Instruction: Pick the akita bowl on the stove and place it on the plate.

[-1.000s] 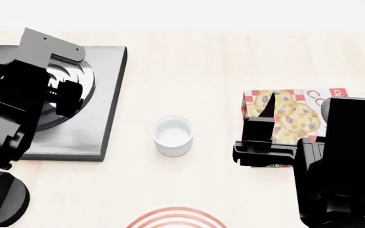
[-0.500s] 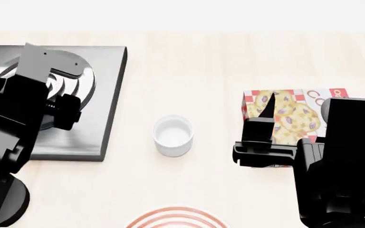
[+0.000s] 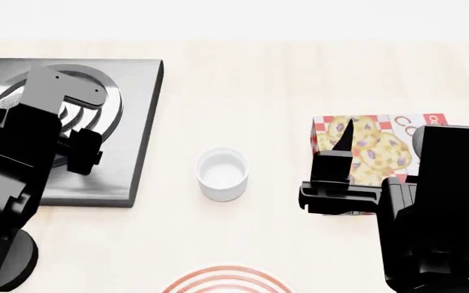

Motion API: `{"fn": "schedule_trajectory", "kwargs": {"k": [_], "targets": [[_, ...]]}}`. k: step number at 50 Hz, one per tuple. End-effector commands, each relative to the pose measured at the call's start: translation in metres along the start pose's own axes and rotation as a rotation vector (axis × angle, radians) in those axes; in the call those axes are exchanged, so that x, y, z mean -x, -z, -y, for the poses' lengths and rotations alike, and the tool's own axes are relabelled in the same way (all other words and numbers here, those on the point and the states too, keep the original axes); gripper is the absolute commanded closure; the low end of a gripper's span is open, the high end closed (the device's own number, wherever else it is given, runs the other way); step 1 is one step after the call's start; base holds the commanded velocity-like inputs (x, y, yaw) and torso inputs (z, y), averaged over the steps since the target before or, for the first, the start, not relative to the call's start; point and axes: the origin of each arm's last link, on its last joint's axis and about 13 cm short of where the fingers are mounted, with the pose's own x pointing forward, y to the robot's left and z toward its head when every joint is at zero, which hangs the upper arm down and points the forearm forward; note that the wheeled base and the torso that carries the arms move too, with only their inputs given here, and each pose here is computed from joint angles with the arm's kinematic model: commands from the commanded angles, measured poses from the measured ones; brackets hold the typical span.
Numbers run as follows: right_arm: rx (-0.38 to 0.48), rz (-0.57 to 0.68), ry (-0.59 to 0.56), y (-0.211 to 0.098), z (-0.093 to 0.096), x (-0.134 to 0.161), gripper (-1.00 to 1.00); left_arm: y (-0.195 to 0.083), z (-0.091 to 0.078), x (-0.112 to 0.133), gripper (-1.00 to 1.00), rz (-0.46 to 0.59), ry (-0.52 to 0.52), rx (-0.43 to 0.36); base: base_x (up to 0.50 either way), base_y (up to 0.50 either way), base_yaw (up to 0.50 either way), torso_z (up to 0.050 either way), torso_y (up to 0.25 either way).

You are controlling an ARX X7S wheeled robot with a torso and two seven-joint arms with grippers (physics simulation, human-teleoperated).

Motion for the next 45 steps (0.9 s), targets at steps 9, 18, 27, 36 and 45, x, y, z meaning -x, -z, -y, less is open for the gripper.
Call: {"fn": "schedule_trajectory", "kwargs": {"k": [9,18,27,36,45], "targets": [[0.000,-0.001,0.000,0.000,0.000,0.000,-1.00,0.004,0.000,0.000,-1.00,-0.015,0.004,0.004,0.00,0.00,0.00,0.000,0.000],[0.000,0.000,0.000,0.000,0.000,0.000,-1.00,0.005,0.000,-0.001,-1.00,-0.018,0.004,0.001,0.00,0.00,0.00,0.000,0.000],[0.000,0.000,0.000,0.000,0.000,0.000,-1.00,0.005,-0.002,-0.002,-1.00,-0.019,-0.002,0.000,0.00,0.00,0.00,0.000,0.000],[0.001,-0.001,0.000,0.001,0.000,-0.001,-1.00,0.007,-0.002,-0.003,-1.00,-0.019,-0.002,-0.007,0.00,0.00,0.00,0.000,0.000],[0.000,0.000,0.001,0.001,0.000,0.000,-1.00,-0.002,-0.008,0.002,1.00,-0.017,0.006,-0.011,0.00,0.00,0.00,0.000,0.000]]}}
